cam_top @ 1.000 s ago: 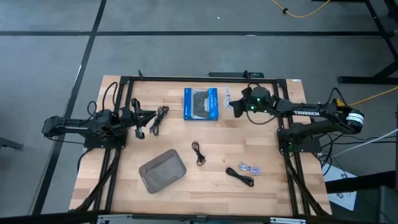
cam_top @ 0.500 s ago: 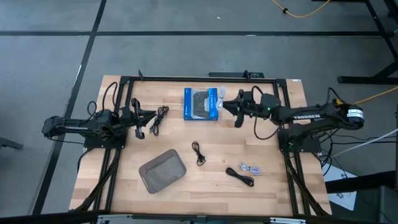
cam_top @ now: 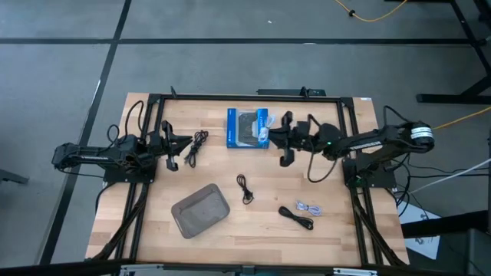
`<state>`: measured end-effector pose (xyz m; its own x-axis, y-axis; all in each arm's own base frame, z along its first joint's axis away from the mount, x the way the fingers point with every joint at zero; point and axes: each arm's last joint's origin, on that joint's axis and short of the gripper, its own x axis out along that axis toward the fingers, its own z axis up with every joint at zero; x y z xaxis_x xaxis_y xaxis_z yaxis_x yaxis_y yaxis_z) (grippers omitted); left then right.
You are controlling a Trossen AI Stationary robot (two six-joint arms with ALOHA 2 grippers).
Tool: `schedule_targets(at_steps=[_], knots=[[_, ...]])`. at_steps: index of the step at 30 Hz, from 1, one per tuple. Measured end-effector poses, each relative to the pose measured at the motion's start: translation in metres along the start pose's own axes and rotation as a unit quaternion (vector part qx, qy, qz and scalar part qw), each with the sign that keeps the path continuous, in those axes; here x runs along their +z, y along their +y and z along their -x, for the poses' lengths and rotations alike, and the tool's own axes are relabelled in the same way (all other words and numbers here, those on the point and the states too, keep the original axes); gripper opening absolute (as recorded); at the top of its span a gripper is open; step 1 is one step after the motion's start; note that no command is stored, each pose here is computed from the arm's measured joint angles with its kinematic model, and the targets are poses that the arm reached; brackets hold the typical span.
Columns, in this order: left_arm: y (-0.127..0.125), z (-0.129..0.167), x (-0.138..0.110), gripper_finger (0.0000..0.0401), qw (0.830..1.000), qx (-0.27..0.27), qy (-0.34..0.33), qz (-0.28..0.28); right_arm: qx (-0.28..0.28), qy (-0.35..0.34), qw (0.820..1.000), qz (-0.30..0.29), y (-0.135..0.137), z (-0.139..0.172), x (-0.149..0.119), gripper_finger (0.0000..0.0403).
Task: Pick and place USB-C Cables
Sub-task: Put the white charger cable into the black bin
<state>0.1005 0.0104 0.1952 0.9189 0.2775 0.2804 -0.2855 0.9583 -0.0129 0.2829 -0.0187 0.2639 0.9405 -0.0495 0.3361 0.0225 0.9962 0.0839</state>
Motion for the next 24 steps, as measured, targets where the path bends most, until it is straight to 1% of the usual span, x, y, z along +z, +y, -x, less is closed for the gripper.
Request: schedule_targets(at_steps=[3,6,9,13,17,20,24], knots=[[0.0,0.0,0.0,0.0041,1.0,0.0,0.0,0.0,0.042,0.02,0.999,0.01,0.002,-0.023,-0.004,0.0002],[0.0,0.0,0.0,0.0041,1.0,0.0,0.0,0.0,0.071,0.052,0.996,0.009,0.002,-0.047,-0.005,0.0002],[0.0,0.0,0.0,0.0041,1.0,0.0,0.0,0.001,0.106,0.099,0.989,0.003,0.001,-0.069,-0.007,0.0002],[0.0,0.0,0.0,0.0041,1.0,0.0,0.0,0.001,0.168,0.156,0.973,-0.002,0.003,-0.095,-0.01,0.0002],[0.0,0.0,0.0,0.0041,1.0,0.0,0.0,0.001,0.221,0.214,0.951,-0.013,0.01,-0.117,-0.02,0.0002],[0.0,0.0,0.0,0.0041,1.0,0.0,0.0,0.001,0.242,0.243,0.939,-0.008,0.017,-0.131,-0.032,0.0004],[0.0,0.0,0.0,0.0041,1.0,0.0,0.0,0.003,0.254,0.27,0.929,-0.012,0.026,-0.147,-0.052,0.0002]])
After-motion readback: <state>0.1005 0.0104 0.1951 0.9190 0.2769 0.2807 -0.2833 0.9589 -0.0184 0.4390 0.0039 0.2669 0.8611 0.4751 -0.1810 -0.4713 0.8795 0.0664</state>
